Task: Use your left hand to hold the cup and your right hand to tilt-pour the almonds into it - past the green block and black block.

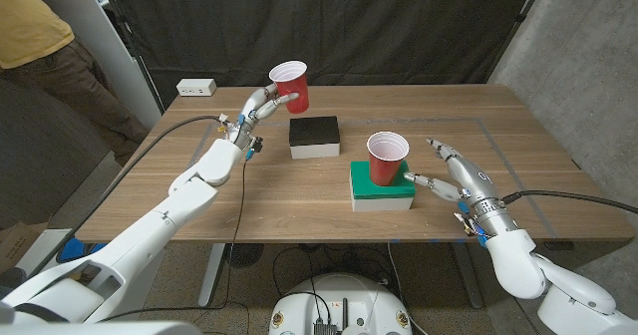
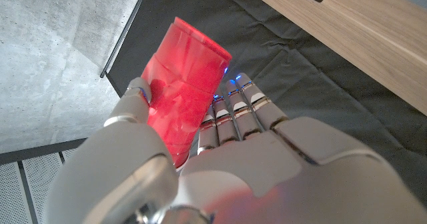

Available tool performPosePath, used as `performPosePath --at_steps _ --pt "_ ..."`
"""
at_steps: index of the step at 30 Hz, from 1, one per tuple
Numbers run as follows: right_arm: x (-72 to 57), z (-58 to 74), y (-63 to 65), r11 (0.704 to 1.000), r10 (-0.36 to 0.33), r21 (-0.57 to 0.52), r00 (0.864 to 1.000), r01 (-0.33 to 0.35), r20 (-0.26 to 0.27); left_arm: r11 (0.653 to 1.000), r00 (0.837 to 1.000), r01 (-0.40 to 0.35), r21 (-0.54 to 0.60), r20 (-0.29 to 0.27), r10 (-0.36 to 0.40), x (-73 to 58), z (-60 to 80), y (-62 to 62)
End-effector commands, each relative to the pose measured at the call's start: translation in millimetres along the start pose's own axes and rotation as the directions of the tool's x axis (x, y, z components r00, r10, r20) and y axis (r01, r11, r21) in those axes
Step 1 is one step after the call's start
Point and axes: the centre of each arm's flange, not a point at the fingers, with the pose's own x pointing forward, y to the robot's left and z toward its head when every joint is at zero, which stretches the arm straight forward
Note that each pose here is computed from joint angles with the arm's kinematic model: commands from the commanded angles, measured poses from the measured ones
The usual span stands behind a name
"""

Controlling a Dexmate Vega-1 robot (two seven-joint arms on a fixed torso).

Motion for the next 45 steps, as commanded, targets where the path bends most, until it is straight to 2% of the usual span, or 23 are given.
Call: performPosePath --at_steps 1,15,24,45 --pt "-1.6 6.1 10.2 1.000 0.017 0.007 1.000 -0.017 0.021 1.000 1.000 0.008 0.001 0.004 -0.008 0.4 1.4 -2.4" --pt "12.7 8.6 18.5 0.999 0.031 0.038 0.998 -0.032 0.048 1.000 1.000 0.010 0.010 0.001 -0.010 -2.9 1.7 -1.1" --pt "18.6 13.7 23.2 0.998 0.038 0.056 0.996 -0.042 0.078 1.000 1.000 0.014 0.018 0.001 -0.014 -1.5 3.0 -2.0" --pt "33.1 17.3 35.7 0.993 0.065 0.090 0.992 -0.076 0.112 1.000 1.000 0.007 0.016 -0.008 -0.007 -1.4 0.3 -5.0"
